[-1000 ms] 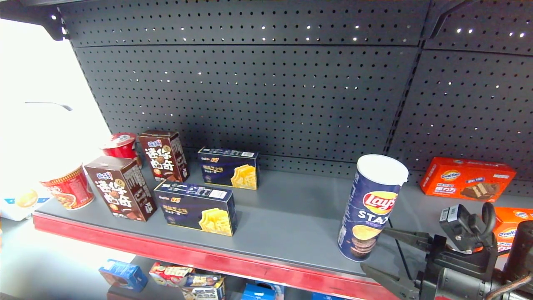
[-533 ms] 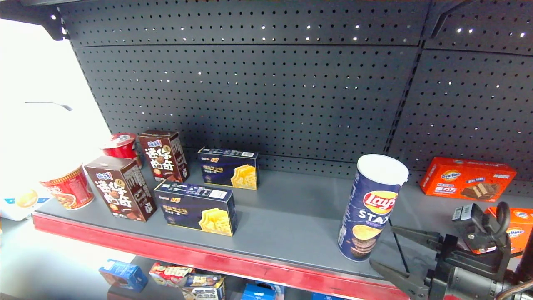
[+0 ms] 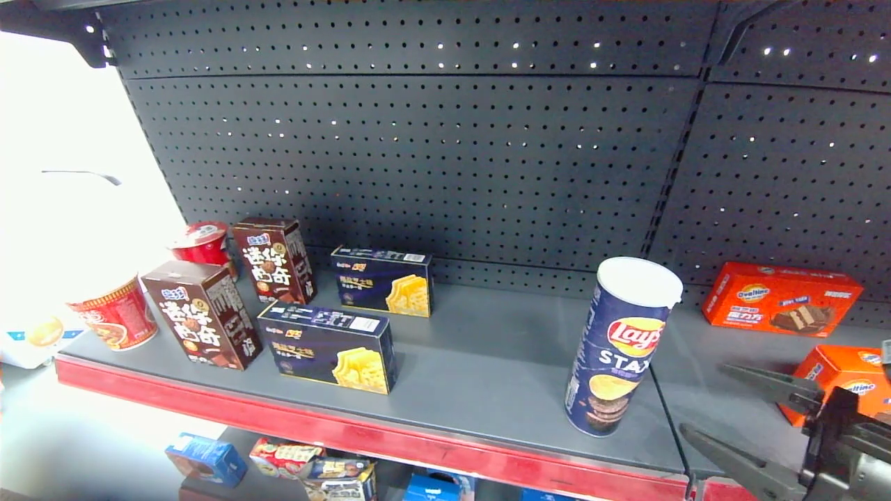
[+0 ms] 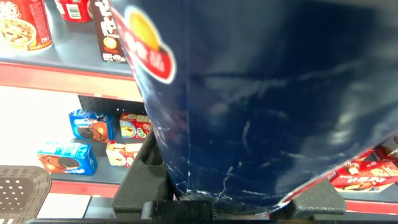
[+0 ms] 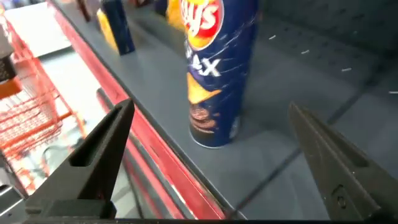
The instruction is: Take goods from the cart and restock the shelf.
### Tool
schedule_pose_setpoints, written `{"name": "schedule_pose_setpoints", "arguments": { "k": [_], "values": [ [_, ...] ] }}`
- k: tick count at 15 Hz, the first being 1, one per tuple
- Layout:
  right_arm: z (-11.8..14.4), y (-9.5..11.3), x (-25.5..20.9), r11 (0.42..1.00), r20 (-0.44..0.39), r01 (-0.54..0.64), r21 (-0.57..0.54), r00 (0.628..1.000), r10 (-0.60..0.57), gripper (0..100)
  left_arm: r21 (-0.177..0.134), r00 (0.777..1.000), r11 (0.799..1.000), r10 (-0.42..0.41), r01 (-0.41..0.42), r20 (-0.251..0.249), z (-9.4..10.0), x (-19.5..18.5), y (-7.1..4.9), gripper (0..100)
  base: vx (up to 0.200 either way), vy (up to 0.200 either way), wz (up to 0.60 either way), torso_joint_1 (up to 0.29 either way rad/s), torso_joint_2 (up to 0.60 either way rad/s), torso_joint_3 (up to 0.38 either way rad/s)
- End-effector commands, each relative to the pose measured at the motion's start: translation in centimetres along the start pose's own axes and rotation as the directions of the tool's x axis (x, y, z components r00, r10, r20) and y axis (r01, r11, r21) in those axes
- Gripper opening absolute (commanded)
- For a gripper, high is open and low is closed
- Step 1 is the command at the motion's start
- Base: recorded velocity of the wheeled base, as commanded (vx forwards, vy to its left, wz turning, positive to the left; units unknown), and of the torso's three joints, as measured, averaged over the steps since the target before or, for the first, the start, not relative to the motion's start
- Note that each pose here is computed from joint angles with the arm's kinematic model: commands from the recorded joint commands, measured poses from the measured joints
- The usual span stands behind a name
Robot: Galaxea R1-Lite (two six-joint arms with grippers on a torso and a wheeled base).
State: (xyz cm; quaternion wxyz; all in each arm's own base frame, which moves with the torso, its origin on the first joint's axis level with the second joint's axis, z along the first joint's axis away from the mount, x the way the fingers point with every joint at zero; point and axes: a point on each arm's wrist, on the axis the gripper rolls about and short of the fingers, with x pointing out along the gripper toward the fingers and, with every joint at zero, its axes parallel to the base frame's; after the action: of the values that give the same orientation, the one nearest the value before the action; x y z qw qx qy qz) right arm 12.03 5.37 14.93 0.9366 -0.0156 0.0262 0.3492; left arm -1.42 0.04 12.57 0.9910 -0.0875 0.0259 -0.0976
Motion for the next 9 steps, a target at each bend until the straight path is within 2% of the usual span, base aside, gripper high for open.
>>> {"name": "schedule_pose_setpoints", "arguments": {
  "k": [1, 6, 8, 9],
  "values": [
    [1.4, 0.4, -3.7, 0.995, 0.117, 0.096, -0.039, 0.989, -0.091, 100, 0.001, 1.0, 1.0, 0.0, 0.0, -0.001, 0.0, 0.0, 0.0, 0, 0.0, 0.0, 0.0, 0.0, 0.0, 0.0],
    [-0.1, 2.4, -8.7, 0.973, 0.112, 0.229, -0.021, 0.968, -0.226, 100, 0.011, 1.0, 1.0, 0.002, -0.002, 0.016, 0.2, -0.1, 0.0, 0, 0.0, 0.0, 0.0, 0.0, 0.0, 0.0],
    [-0.6, 2.9, -10.2, 0.937, 0.11, 0.349, -0.008, 0.932, -0.346, 100, 0.028, 1.0, 1.0, 0.001, -0.002, 0.019, 0.1, -0.2, 0.0, 0, 0.0, 0.0, 0.0, 0.0, 0.0, 0.0],
    [-1.1, 3.0, -10.8, 0.899, 0.098, 0.439, 0.0, 0.894, -0.436, 100, 0.039, 1.0, 0.999, 0.0, -0.001, 0.024, 0.1, -0.2, 0.0, 0, 0.0, 0.0, 0.0, 0.0, 0.0, 0.0]
  ]
}}
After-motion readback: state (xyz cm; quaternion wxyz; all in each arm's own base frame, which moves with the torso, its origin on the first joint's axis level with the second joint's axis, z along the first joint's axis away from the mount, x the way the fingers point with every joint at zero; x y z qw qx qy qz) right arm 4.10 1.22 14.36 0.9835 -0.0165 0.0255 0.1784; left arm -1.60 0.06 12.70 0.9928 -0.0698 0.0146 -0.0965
